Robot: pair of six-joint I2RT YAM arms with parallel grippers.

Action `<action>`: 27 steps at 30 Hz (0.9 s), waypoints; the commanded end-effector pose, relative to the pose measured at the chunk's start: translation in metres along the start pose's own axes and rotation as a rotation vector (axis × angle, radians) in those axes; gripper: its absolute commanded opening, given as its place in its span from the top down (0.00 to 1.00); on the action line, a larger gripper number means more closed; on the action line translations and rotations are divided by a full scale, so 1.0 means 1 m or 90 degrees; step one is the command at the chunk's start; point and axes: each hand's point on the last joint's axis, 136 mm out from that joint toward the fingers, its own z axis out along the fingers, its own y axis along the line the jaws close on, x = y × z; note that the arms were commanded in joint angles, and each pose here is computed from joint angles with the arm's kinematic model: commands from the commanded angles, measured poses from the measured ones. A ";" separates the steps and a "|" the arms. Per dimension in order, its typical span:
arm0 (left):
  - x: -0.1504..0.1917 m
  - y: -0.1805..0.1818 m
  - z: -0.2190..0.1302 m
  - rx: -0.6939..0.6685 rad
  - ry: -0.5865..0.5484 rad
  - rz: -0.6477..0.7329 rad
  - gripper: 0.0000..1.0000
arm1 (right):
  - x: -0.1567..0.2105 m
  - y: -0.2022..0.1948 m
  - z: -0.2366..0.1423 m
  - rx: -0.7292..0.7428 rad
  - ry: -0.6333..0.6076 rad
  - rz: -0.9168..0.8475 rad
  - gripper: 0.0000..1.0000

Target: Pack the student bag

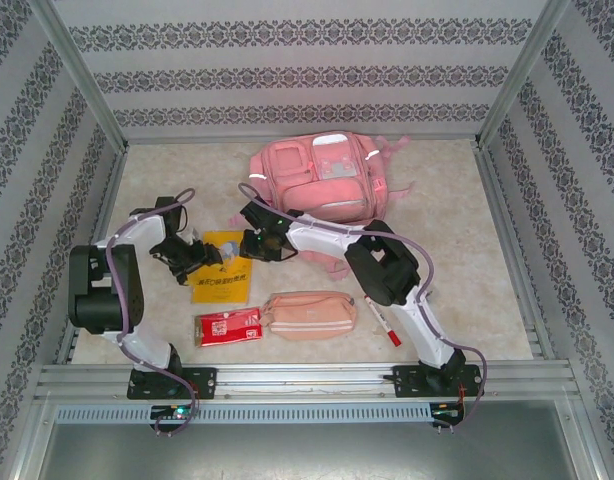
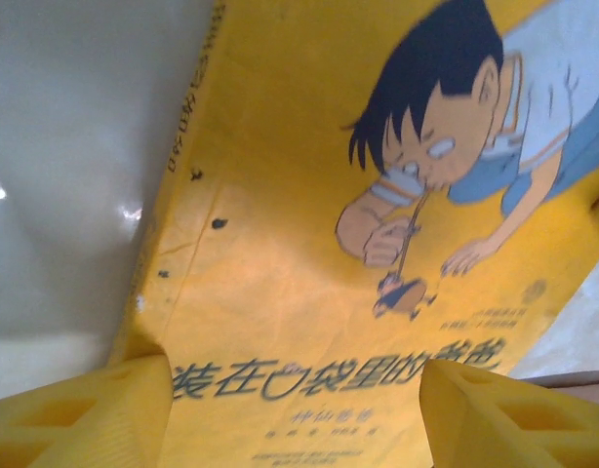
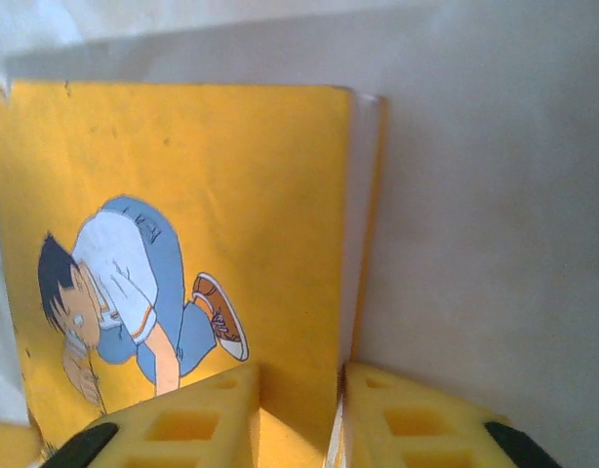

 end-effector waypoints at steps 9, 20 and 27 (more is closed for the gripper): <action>0.007 0.008 -0.013 0.092 0.019 -0.102 0.34 | -0.018 -0.006 0.017 0.006 0.039 -0.056 0.78; 0.007 -0.011 0.015 0.173 0.045 -0.031 0.39 | -0.002 -0.006 0.031 -0.029 0.086 -0.030 0.88; 0.000 -0.032 0.006 0.250 0.012 0.035 0.40 | 0.007 0.002 0.037 -0.079 0.112 -0.020 0.90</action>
